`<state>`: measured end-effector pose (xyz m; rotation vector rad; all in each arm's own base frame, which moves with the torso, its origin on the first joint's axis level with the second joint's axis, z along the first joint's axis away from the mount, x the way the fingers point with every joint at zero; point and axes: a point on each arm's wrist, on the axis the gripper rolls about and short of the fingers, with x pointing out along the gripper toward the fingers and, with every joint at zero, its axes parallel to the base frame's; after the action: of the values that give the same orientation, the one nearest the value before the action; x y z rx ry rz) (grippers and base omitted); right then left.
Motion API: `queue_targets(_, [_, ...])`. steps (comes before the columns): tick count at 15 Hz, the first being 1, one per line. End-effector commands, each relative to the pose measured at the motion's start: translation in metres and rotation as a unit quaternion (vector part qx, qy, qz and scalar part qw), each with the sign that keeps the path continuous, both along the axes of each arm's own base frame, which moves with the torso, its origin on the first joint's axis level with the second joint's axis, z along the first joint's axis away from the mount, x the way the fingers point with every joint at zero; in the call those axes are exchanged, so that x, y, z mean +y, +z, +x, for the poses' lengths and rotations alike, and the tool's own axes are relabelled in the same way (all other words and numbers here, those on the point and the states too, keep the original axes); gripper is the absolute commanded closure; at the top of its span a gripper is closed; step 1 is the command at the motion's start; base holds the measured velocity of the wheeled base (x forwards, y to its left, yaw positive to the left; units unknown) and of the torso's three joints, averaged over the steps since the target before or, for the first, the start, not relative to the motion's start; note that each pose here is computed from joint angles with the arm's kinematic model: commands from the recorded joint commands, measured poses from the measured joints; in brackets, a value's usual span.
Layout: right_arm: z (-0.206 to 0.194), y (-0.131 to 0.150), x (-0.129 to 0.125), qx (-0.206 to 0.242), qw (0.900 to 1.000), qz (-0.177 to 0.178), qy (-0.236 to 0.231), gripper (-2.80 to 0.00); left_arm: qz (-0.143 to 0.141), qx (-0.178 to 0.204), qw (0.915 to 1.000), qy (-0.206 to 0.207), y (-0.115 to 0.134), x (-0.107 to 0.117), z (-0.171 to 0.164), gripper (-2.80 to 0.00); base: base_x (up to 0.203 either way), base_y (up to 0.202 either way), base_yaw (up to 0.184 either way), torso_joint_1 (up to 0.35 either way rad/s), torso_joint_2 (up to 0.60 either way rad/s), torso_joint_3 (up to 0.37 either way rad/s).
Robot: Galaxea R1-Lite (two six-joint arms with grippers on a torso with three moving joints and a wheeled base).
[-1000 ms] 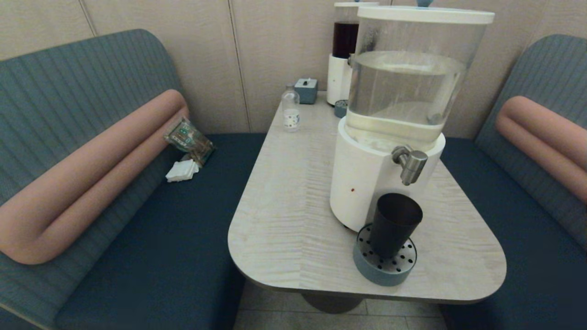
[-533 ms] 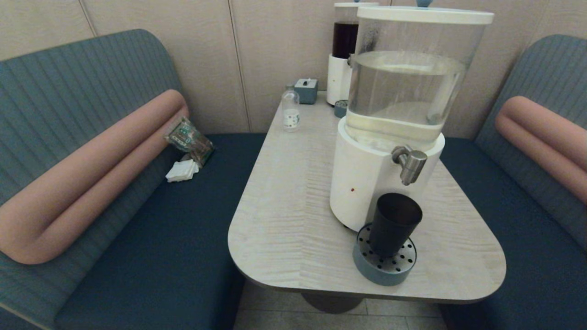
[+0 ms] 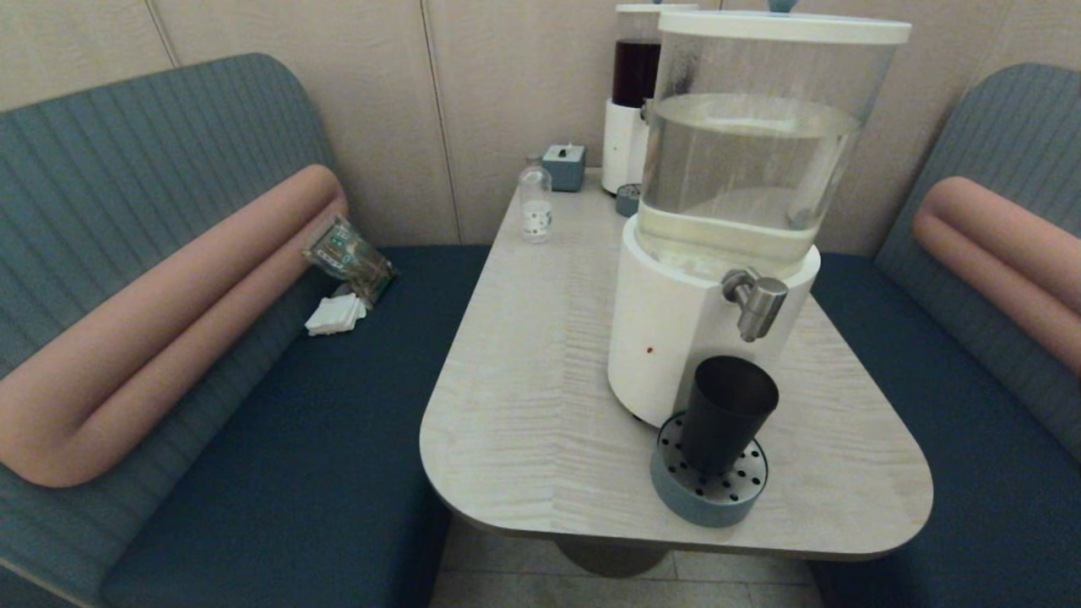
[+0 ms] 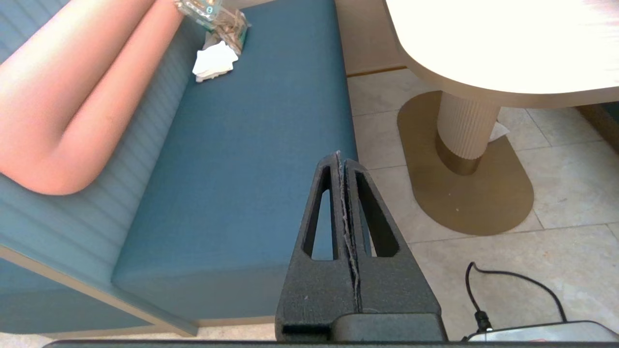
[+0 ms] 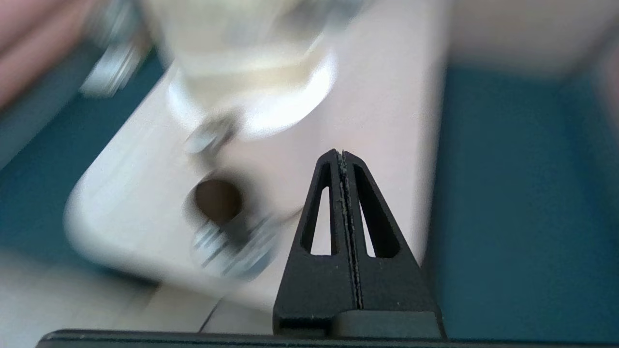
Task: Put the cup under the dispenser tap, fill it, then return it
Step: Turn on the faucet
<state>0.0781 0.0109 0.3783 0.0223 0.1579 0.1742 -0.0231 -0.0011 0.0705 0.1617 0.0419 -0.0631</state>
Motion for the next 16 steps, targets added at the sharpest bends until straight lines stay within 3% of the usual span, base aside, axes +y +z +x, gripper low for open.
queue_targets(1, [0.077,-0.012,0.024,0.131,0.990,0.021,0.050,0.00,0.001,0.001,1.0000,0.000,0.000,0.000,0.000,0.00,0.000,0.000,0.000,0.000,0.00,0.000])
queue_targets(3, [0.097,-0.022,0.044,0.196,0.970,0.081,0.117,0.00,0.001,0.001,1.0000,0.000,0.000,0.000,0.000,0.00,0.000,0.000,0.000,0.000,0.00,0.000])
queue_targets(5, [0.119,-0.037,0.054,0.239,0.954,0.113,0.137,0.00,0.001,0.001,1.0000,0.000,0.000,0.000,0.000,0.00,0.000,0.000,0.000,0.000,0.00,0.000])
queue_targets(6, [0.129,-0.044,0.057,0.244,0.952,0.122,0.138,0.00,0.001,0.001,1.0000,0.000,0.000,0.000,0.000,0.00,0.000,0.000,0.000,0.000,0.00,0.000])
queue_targets(10, [0.139,-0.065,0.060,0.200,0.959,0.138,0.144,0.00,0.001,0.001,1.0000,0.000,0.000,0.000,0.000,0.00,0.000,0.000,0.000,0.000,0.00,0.000])
queue_targets(16, [0.143,-0.066,0.053,0.158,0.968,0.140,0.137,0.00,0.001,0.001,1.0000,0.000,0.000,0.000,0.000,0.00,0.000,0.000,0.000,0.000,0.00,0.000])
